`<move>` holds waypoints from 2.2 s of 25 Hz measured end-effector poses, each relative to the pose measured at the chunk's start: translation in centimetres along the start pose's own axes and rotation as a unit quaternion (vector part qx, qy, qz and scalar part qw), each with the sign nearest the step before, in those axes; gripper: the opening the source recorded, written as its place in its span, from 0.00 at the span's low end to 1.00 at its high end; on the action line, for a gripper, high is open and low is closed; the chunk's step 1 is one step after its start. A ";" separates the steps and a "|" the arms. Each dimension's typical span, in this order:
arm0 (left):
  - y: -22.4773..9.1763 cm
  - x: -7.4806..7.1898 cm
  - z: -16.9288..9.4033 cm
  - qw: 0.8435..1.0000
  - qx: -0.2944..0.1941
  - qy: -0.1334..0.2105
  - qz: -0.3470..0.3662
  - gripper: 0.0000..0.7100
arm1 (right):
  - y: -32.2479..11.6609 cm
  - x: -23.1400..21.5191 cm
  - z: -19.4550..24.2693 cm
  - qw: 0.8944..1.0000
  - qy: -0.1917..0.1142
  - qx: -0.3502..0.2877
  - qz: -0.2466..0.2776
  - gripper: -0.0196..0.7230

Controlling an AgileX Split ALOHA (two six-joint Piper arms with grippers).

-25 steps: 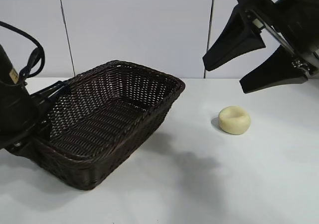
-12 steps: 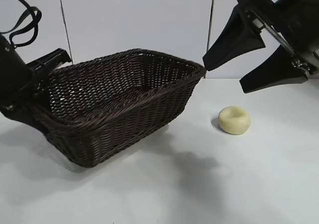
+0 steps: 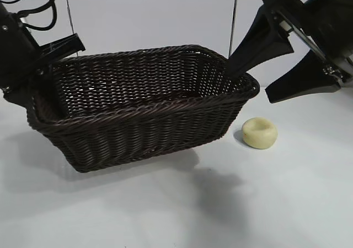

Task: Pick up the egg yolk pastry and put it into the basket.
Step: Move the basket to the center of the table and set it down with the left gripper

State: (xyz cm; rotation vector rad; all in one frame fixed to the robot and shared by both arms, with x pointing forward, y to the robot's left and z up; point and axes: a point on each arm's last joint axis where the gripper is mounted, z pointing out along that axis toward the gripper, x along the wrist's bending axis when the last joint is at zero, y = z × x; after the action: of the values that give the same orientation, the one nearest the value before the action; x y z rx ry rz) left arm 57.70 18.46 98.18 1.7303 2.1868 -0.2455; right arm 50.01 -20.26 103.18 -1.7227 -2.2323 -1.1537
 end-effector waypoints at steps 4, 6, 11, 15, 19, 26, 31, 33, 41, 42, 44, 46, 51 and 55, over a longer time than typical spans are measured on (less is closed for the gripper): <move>1.6 -0.7 1.0 0.998 0.017 0.001 0.064 0.14 | 0.0 0.0 0.0 1.000 0.000 0.000 0.000 0.81; 2.0 -0.9 1.3 0.996 0.025 0.002 0.089 0.14 | 0.0 0.0 0.0 1.000 0.000 0.000 0.000 0.81; 2.1 -0.8 1.8 0.992 0.033 0.004 0.120 0.14 | 0.0 0.0 0.0 1.000 0.000 0.000 0.000 0.81; 2.1 -0.9 1.7 0.991 0.035 0.003 0.126 0.14 | 0.0 0.0 0.0 1.000 0.000 0.000 0.000 0.81; 2.2 -0.8 2.2 0.991 0.039 0.005 0.125 0.14 | 0.0 0.0 0.0 1.000 0.000 0.000 0.000 0.81; 2.6 -0.1 4.5 0.989 0.056 0.014 0.134 0.14 | 0.0 0.0 0.0 1.000 -0.001 0.001 -0.001 0.81; 2.7 0.2 5.5 0.989 0.059 0.017 0.133 0.14 | 0.0 0.0 0.0 1.000 -0.001 0.001 -0.001 0.81; 2.8 0.2 5.7 0.989 0.060 0.017 0.133 0.14 | 0.0 0.0 0.0 1.000 -0.001 0.001 -0.001 0.81; 2.8 0.0 5.6 0.988 0.060 0.011 0.138 0.52 | 0.0 0.0 0.0 1.000 -0.001 0.001 -0.001 0.81; 2.8 -0.1 5.5 0.988 0.062 0.010 0.142 0.62 | 0.0 0.0 0.0 1.000 -0.001 0.001 -0.001 0.81; 2.9 -0.3 5.2 0.986 0.067 0.009 0.150 0.75 | 0.0 0.0 0.0 1.000 -0.001 0.001 -0.001 0.81; 3.1 -0.5 4.6 0.984 0.077 0.015 0.161 0.81 | 0.0 0.0 0.0 1.000 -0.001 0.001 -0.001 0.81; 3.7 -1.3 2.3 0.976 0.092 0.033 0.194 0.84 | 0.0 0.0 0.0 1.000 -0.001 0.001 -0.001 0.81; 3.9 -2.3 -1.2 0.973 0.057 0.040 0.220 0.84 | 0.0 0.0 0.0 1.000 -0.001 0.001 -0.001 0.81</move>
State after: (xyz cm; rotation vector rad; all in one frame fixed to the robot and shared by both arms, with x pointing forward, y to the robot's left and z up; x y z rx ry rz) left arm 61.75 17.75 100.40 2.2660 1.8026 -0.1941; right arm 49.99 -20.27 103.16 -1.7210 -2.2366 -1.1505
